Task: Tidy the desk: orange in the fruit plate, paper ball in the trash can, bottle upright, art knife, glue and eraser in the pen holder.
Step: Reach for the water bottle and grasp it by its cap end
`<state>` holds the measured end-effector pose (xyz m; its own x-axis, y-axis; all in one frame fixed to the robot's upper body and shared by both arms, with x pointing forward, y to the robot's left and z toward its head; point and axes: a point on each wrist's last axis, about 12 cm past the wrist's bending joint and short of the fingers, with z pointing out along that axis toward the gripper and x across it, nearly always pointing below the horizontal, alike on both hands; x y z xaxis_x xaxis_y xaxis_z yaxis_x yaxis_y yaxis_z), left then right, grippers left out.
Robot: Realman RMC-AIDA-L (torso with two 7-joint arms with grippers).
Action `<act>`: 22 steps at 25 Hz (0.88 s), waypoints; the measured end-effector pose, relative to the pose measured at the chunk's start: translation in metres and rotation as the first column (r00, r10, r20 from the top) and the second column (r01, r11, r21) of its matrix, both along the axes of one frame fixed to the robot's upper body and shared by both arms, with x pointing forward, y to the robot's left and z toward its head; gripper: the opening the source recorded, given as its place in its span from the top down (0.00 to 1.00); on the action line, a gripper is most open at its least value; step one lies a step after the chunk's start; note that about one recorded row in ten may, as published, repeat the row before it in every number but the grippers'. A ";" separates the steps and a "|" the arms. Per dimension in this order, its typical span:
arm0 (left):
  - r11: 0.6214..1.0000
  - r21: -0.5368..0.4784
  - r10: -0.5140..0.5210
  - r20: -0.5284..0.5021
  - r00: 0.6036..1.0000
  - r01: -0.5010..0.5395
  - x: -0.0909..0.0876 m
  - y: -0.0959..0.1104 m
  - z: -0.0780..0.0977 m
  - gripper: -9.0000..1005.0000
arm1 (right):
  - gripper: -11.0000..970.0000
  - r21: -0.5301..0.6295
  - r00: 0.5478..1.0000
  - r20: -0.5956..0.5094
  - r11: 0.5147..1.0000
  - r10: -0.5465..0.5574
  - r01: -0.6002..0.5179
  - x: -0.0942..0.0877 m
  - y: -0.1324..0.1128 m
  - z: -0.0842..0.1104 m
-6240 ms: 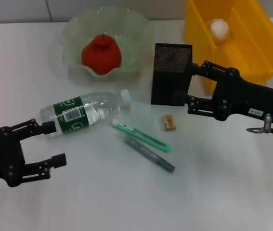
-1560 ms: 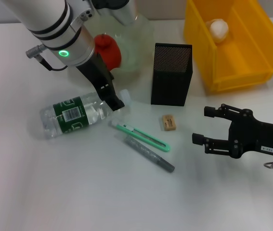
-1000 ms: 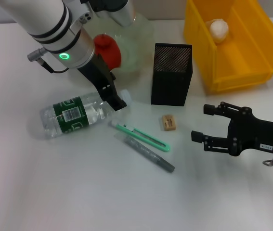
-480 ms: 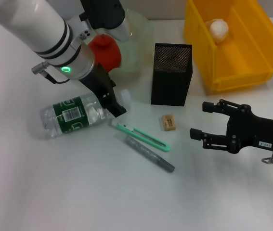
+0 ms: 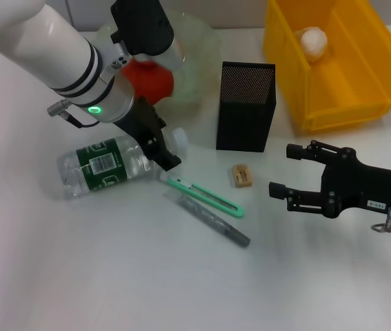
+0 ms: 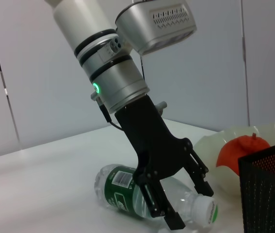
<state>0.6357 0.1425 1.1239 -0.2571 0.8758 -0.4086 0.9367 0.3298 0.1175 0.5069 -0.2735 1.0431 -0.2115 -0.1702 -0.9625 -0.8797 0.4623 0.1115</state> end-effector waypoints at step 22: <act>1.000 0.019 -0.021 0.004 1.000 0.021 -0.003 0.000 -0.004 0.41 | 0.14 0.001 1.000 0.007 1.000 0.007 -0.007 0.003 0.003 0.002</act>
<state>0.6331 0.1421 1.1203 -0.2367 0.8885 -0.3930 0.9429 0.3077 0.1278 0.5102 -0.2707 1.0450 -0.2037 -0.1702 -0.9641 -0.8836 0.4560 0.1062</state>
